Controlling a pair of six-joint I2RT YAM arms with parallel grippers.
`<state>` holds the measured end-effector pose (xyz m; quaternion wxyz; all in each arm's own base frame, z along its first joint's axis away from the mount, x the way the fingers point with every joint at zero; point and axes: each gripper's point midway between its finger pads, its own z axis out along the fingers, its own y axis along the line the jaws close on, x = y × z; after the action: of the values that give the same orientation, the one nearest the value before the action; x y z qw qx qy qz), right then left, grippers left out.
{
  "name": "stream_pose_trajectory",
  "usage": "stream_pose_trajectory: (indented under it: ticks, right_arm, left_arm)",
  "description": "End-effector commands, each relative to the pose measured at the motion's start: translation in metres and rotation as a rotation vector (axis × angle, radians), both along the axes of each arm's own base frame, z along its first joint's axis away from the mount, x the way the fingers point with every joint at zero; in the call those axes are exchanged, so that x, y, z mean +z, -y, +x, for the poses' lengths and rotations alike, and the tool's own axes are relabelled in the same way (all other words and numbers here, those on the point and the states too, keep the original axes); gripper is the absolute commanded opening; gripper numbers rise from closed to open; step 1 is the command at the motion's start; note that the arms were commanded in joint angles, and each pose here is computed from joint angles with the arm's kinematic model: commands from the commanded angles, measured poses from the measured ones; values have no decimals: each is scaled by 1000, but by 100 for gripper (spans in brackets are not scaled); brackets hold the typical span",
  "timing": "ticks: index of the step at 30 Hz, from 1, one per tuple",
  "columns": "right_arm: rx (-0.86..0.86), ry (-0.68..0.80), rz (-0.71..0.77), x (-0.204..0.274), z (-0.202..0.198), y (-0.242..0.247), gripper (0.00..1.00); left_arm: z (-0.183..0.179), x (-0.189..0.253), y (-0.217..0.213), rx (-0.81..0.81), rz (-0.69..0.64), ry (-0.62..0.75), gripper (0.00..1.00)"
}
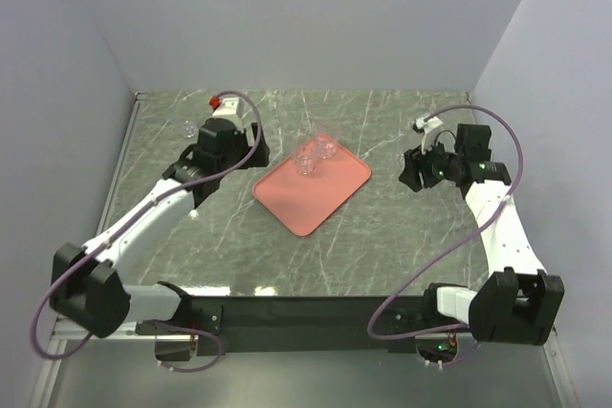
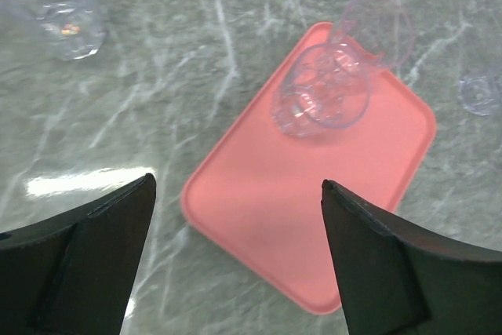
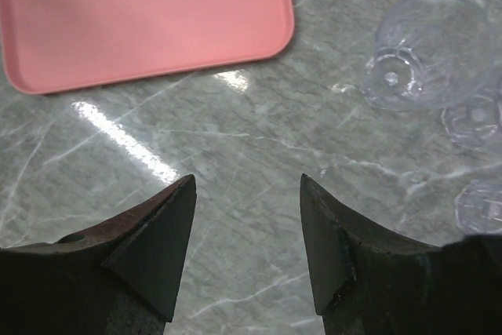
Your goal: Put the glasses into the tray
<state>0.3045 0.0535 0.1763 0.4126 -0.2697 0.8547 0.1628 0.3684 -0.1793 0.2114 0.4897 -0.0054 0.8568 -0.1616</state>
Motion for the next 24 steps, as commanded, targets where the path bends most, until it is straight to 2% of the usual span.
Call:
stream_pose_trajectory:
  ticks: [1,7,12,19,24]
  right_arm:
    - [-41,39,-59,20,22,12,63]
    - [-89,-51,-112,10,47,13,63]
    - [-102,-148,-218,-10,68,7,62]
    - [-126,-171,-296,-14,98,-1,61]
    - [-129,-231,-346,-34,109,-3,60]
  left_arm:
    - [-11,12,-31,72,63,76,93]
    - [-32,22,-59,87,181,106,94]
    - [-42,11,-81,127,278,103,94]
    - [-52,10,-94,174,278,137,94]
    - [-54,16,-98,190,272,166,93]
